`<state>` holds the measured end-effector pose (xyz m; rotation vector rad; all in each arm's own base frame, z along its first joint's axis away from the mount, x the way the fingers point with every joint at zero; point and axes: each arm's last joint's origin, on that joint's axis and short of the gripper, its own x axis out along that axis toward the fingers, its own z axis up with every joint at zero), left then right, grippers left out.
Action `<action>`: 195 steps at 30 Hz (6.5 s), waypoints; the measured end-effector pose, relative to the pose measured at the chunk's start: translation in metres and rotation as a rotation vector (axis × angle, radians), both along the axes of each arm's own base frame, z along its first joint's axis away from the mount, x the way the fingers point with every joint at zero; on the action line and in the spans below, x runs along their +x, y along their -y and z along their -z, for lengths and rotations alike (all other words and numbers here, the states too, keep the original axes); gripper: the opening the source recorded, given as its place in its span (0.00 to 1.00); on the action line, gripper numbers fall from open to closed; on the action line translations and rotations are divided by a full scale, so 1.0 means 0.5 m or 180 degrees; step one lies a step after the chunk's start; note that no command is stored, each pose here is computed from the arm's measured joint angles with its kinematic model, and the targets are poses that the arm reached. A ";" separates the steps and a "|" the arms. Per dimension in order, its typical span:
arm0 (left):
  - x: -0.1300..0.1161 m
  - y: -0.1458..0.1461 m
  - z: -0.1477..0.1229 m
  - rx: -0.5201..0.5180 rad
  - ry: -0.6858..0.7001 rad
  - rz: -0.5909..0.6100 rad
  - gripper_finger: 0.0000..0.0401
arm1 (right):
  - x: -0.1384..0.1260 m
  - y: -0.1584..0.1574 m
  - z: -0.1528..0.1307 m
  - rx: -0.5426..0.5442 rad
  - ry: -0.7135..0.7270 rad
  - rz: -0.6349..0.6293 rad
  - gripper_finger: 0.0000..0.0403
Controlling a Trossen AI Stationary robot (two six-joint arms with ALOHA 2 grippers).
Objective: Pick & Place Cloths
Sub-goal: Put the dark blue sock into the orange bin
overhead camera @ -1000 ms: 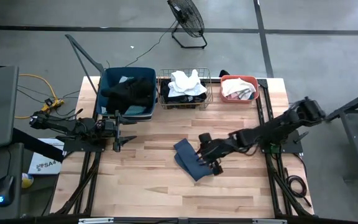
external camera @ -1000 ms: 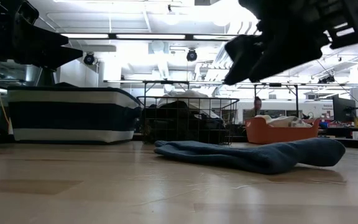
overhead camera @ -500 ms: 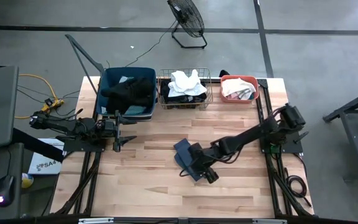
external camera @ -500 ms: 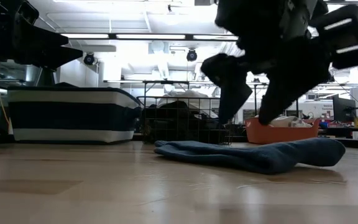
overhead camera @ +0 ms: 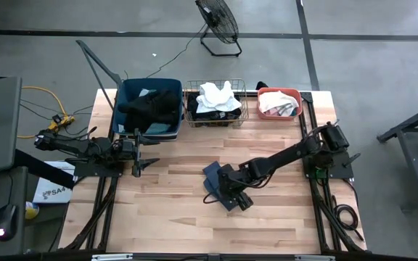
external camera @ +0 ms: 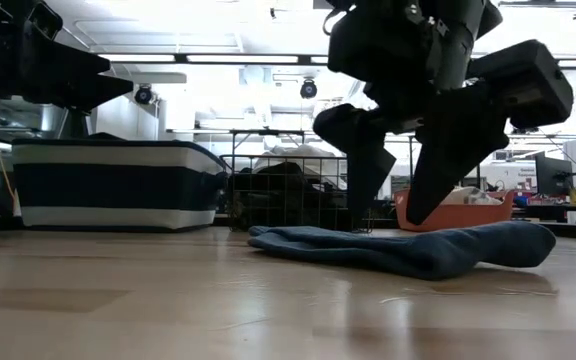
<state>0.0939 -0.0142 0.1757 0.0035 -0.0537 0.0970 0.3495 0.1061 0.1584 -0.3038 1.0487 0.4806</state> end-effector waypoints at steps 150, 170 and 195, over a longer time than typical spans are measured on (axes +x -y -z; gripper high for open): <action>0.000 0.000 0.000 0.0002 -0.0008 0.0002 0.75 | -0.225 0.623 -0.117 -0.0992 -0.0301 0.5485 0.30; 0.000 0.000 0.000 0.0002 -0.0008 0.0002 0.75 | -0.302 0.651 -0.176 -0.0936 0.0097 0.5985 0.06; 0.000 0.000 0.000 0.0002 -0.0007 0.0001 0.75 | -0.362 0.664 -0.042 -0.0371 0.0322 0.6322 0.01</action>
